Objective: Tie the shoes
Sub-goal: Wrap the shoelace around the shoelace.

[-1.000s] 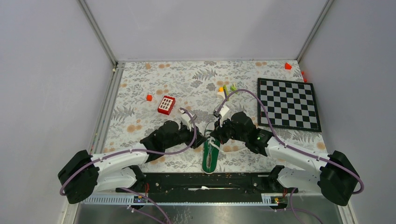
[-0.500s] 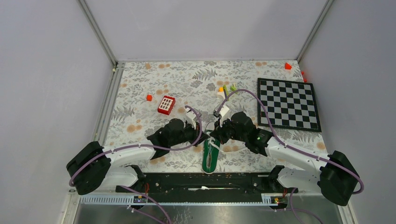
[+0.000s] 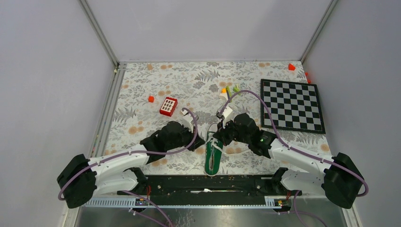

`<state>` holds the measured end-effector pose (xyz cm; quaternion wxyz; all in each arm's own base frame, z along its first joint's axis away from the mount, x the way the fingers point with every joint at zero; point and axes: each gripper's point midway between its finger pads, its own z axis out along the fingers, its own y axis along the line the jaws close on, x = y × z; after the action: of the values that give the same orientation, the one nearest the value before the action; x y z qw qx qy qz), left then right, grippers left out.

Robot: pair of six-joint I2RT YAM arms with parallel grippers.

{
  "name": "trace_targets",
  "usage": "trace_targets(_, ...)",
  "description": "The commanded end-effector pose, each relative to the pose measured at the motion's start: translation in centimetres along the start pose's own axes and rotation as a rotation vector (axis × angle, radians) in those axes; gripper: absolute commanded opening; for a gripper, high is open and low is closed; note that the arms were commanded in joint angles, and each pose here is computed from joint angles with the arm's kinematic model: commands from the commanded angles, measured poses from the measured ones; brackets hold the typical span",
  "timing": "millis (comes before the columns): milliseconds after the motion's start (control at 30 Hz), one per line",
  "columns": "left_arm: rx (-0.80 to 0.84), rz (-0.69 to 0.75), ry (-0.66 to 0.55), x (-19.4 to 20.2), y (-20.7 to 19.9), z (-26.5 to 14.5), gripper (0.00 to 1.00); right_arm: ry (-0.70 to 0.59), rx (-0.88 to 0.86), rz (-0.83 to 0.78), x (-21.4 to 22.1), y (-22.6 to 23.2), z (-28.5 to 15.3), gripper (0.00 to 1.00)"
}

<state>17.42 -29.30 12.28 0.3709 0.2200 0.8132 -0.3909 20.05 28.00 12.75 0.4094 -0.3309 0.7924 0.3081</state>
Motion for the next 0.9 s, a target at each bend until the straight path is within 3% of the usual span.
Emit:
trace_targets(0,-0.048,0.019,0.014,-0.7,0.1,-1.6,0.0,-0.059,0.008,-0.006,-1.8,-0.1,-0.1,0.0)
trace_targets(167,-0.069,0.03,0.039,-1.6,-0.2,-2.3,0.0,-0.061,0.002,-0.003,-1.8,0.0,0.0,0.0)
trace_targets(200,-0.069,0.045,0.04,-1.5,-0.1,-2.2,0.05,-0.061,0.002,-0.001,-1.9,0.0,0.0,0.0)
trace_targets(333,-0.073,0.079,-0.015,-1.0,1.0,-0.9,0.42,-0.059,-0.005,0.001,-1.9,0.1,0.2,0.0)
trace_targets(433,-0.046,0.105,-0.1,-1.4,1.2,-0.1,0.54,-0.06,-0.005,-0.002,-1.9,0.2,0.1,0.0)
trace_targets(600,-0.007,0.16,-0.14,-1.8,1.0,1.2,0.55,-0.061,-0.005,-0.006,-2.1,0.2,0.1,0.0)
trace_targets(867,0.075,0.153,-0.142,-1.9,-0.2,2.9,0.48,-0.061,-0.013,-0.006,-2.2,0.3,0.2,0.0)
